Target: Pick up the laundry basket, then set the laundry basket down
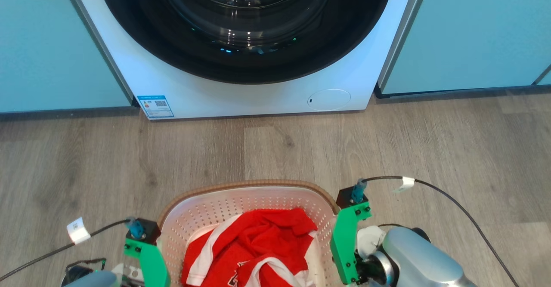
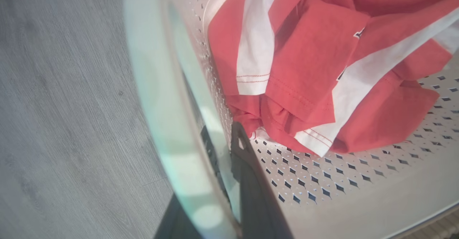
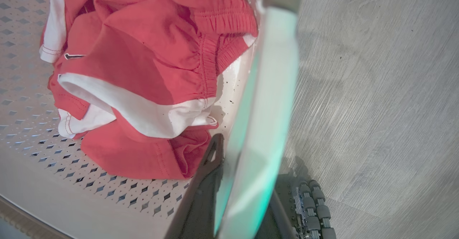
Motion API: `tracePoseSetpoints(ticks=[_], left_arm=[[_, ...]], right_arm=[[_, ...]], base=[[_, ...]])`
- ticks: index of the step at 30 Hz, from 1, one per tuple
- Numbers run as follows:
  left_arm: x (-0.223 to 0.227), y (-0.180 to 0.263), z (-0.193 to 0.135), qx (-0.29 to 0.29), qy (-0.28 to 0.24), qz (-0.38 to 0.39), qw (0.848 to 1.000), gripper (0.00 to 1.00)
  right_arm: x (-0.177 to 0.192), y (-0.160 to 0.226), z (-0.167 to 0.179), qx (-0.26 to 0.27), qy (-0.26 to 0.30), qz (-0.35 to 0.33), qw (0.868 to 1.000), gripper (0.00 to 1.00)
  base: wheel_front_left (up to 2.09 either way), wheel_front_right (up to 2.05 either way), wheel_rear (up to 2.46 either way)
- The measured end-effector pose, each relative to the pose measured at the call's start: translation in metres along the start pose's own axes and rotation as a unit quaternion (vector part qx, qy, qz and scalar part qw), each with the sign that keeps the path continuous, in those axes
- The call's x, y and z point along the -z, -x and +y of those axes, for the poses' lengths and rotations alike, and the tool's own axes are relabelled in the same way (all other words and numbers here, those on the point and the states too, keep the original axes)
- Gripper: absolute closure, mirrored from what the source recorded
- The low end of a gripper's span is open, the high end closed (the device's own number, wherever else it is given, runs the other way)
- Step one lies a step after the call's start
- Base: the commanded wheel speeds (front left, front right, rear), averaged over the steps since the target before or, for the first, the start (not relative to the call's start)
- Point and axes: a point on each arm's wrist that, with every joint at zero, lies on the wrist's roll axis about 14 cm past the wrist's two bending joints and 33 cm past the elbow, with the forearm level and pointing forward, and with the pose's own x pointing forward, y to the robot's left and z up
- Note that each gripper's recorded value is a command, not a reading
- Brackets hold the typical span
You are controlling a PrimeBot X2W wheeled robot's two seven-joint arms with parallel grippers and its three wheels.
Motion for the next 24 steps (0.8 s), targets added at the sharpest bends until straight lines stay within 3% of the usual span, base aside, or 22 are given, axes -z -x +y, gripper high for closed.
tracePoseSetpoints(ticks=[24], left_arm=[[0.0024,-0.0010,-0.0005,0.003,0.004,0.002,1.000,1.00]], right_arm=[[0.0066,0.0081,0.0033,0.002,-0.004,0.005,1.000,1.00]], base=[[0.00,0.00,0.00]])
